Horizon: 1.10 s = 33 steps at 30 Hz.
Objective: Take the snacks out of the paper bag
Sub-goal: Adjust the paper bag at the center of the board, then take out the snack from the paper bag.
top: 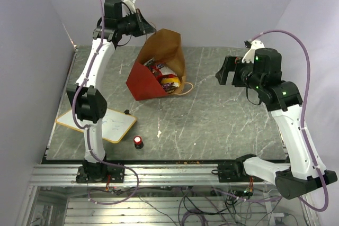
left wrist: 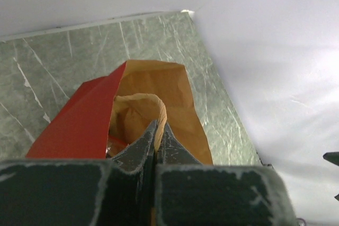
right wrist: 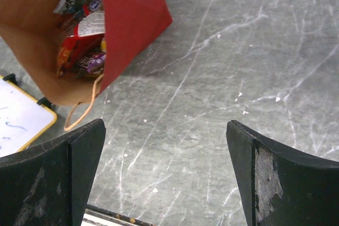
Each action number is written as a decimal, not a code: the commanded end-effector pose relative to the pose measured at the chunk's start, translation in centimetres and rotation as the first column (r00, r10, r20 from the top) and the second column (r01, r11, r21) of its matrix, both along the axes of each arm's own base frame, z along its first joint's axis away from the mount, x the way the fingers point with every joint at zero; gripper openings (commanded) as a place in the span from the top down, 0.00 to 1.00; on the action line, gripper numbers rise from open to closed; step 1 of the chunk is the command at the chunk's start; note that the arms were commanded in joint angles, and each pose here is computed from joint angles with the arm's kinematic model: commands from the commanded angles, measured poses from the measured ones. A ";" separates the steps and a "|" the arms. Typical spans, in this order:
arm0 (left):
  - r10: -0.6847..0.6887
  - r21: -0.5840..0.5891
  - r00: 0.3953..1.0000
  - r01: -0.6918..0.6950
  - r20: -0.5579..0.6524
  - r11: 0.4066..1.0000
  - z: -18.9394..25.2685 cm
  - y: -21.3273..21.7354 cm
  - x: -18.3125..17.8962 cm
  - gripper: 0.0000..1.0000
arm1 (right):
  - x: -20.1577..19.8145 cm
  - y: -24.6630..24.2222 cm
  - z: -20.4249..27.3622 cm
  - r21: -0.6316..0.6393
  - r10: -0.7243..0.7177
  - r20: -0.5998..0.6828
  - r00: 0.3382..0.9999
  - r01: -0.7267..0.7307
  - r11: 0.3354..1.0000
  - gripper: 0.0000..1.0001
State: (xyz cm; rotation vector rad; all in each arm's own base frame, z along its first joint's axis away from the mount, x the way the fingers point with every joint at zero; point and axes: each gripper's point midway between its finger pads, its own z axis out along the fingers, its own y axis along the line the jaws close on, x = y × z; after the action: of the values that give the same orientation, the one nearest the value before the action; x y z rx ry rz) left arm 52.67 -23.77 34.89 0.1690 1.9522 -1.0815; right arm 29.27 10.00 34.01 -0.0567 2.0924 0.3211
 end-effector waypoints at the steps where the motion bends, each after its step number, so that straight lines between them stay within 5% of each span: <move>1: -0.075 0.000 0.986 0.076 0.151 0.997 5.5 -1.1 -4.2 0.93 | 0.0 2.3 -0.1 0.031 0.122 0.012 0.992 -0.122 0.992 0.04; 9: -0.070 -0.004 0.994 0.071 0.088 0.997 5.4 -0.9 -6.7 0.93 | 0.3 6.3 0.3 -0.096 0.303 0.107 0.947 -0.293 0.951 0.05; 16: -0.048 0.010 0.999 0.048 -0.022 0.999 3.6 -0.7 -7.1 0.93 | 1.7 9.9 -0.3 -0.086 0.418 0.249 0.874 -0.409 0.908 0.02; 24: 0.016 -0.001 0.996 -0.016 -0.086 1.000 2.9 -0.8 -8.0 0.93 | 2.2 16.3 -5.4 -0.248 0.596 0.131 0.792 -0.556 0.793 0.09; 29: 0.064 0.007 0.973 -0.064 -0.220 0.998 0.0 -0.3 -9.3 0.93 | 3.5 17.2 -8.3 -0.398 0.672 0.076 0.737 -0.595 0.698 0.13; 33: 0.051 0.056 0.976 -0.040 -0.213 0.998 0.6 0.0 -9.9 0.93 | 5.4 17.7 -10.6 -0.466 0.682 0.012 0.732 -0.599 0.651 0.17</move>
State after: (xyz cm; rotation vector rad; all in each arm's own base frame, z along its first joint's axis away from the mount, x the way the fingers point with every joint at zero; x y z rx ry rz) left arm 43.97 -24.09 33.65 0.0255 2.1615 -1.0855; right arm 32.41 27.18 23.13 -1.0016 1.9227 0.3557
